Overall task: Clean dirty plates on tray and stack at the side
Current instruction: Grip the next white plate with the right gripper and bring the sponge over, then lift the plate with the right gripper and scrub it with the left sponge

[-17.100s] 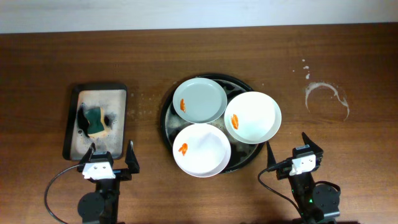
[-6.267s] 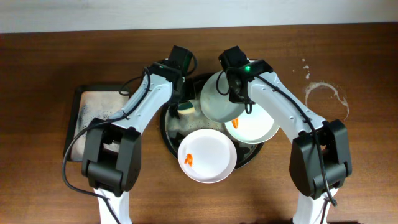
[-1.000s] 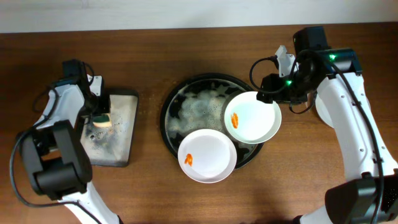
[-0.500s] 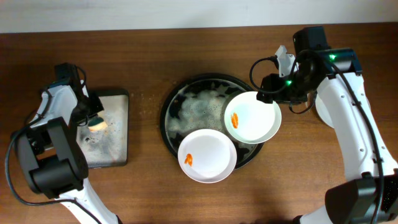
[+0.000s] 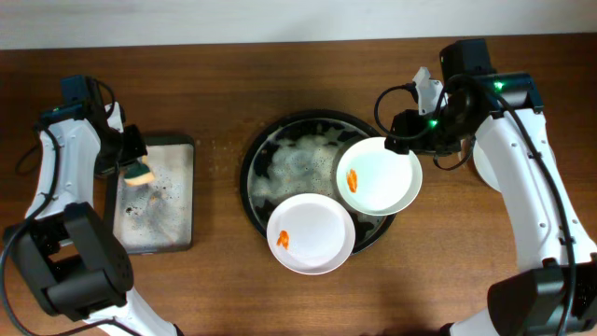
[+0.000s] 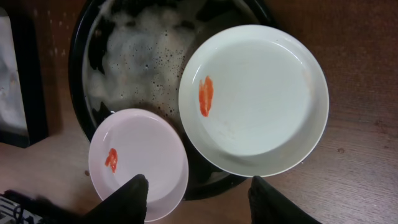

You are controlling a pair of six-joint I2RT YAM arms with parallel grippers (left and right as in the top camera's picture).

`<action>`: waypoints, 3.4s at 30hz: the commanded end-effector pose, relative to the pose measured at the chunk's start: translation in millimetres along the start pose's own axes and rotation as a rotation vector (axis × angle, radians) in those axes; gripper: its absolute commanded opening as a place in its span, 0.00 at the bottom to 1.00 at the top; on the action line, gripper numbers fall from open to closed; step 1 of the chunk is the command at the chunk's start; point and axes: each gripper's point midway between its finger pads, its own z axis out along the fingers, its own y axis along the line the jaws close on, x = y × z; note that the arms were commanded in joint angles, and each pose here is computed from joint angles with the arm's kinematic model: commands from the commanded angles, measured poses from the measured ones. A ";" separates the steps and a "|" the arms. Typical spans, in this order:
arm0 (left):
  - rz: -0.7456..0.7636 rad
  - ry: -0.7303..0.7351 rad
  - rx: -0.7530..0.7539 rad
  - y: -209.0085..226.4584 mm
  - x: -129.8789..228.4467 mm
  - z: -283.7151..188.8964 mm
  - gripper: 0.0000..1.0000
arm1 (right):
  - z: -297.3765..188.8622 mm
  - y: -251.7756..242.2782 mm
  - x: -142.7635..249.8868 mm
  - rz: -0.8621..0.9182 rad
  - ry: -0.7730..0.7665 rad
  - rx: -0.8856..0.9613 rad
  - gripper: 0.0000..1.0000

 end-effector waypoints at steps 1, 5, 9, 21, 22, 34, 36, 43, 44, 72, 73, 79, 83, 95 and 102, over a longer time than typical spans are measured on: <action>0.084 -0.031 0.096 -18.7 -2.9 -14.1 0.00 | 0.7 -0.3 1.2 0.003 0.001 0.008 0.54; 0.151 -0.057 0.062 -13.7 -8.3 -15.2 0.00 | 0.7 -0.2 0.8 0.003 0.000 0.008 0.54; 0.144 0.002 0.216 -41.0 9.1 -23.1 0.00 | 0.7 -0.5 0.9 0.006 0.000 0.009 0.54; 0.578 -0.146 0.551 -297.6 69.7 -74.1 0.00 | 22.5 -67.4 -0.4 0.273 0.047 0.186 0.50; 0.569 -0.159 0.549 -311.2 74.0 -74.2 0.00 | 25.8 -80.4 -1.6 0.295 0.048 0.190 0.45; 0.596 -0.014 0.668 -422.7 166.8 -22.5 0.00 | 127.2 -118.9 31.9 0.212 0.092 -0.123 0.41; 0.600 -0.012 0.669 -424.0 168.8 -21.3 0.00 | 133.0 -117.0 32.8 0.207 0.086 -0.123 0.36; 0.522 0.029 0.661 -425.5 173.8 -17.4 0.00 | 133.9 -123.0 25.1 0.363 0.061 -0.095 0.17; 0.521 0.030 0.660 -425.4 173.8 -16.7 0.00 | 133.8 -123.2 25.0 0.363 0.061 -0.094 0.16; 0.556 0.034 0.693 -447.4 192.3 1.1 0.00 | 99.9 -120.7 25.3 0.246 0.092 0.379 0.04; 0.543 0.060 0.706 -452.0 199.0 7.4 0.00 | 99.9 -120.7 25.3 0.246 0.092 0.379 0.04; 0.526 0.133 0.732 -461.3 216.5 39.7 0.00 | 99.9 -120.7 25.2 0.246 0.092 0.379 0.04; 0.498 0.101 0.571 -439.5 209.4 70.9 0.00 | 99.9 -120.7 25.3 0.246 0.092 0.379 0.04; 0.488 -0.032 0.203 -385.2 179.3 114.0 0.00 | 99.9 -120.7 25.5 0.246 0.093 0.379 0.04; 0.589 -0.156 0.090 -386.6 142.2 87.5 0.00 | 99.4 -121.6 26.2 0.246 0.095 0.386 0.04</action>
